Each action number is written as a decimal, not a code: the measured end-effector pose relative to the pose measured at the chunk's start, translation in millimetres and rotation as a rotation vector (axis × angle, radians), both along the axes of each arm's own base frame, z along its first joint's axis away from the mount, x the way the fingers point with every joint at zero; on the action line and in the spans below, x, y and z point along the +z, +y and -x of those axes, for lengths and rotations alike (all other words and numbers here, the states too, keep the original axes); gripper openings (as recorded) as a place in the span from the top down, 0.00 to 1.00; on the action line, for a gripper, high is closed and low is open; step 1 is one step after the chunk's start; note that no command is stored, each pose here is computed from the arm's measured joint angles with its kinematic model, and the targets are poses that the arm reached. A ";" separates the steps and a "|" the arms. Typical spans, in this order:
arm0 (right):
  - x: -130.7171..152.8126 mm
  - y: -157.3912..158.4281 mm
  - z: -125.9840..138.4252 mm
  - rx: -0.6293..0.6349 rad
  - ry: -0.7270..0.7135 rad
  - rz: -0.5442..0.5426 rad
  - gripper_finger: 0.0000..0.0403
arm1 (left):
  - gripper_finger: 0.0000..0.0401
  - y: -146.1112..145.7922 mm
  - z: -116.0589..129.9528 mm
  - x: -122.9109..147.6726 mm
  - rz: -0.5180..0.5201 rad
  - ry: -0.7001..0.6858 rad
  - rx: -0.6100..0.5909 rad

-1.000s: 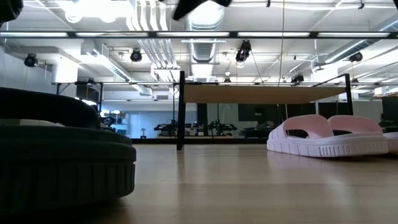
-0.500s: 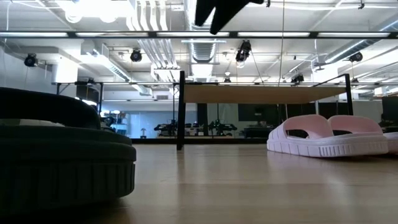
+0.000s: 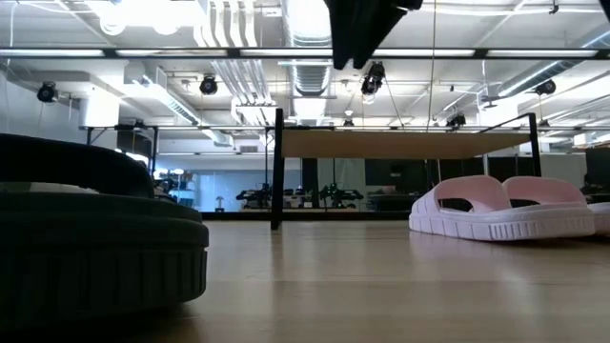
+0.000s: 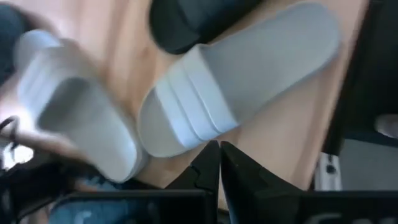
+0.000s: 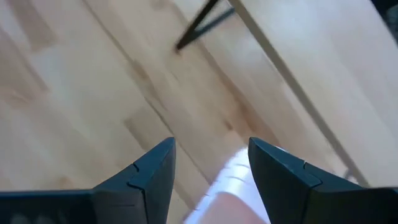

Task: Pick and place slides into the shelf
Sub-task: Put the bottom gray slide on the shelf

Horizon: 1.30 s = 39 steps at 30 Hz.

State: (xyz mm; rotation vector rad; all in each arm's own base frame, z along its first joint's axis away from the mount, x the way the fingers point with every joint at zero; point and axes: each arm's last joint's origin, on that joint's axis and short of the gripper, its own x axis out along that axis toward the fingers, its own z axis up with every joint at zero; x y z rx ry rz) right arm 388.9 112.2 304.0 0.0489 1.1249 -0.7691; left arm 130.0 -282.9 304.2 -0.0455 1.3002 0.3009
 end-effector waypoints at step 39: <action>-3.0 -27.2 -5.4 0.080 0.099 0.159 0.52 | 1.00 -16.4 -82.4 -48.5 0.004 0.361 -0.119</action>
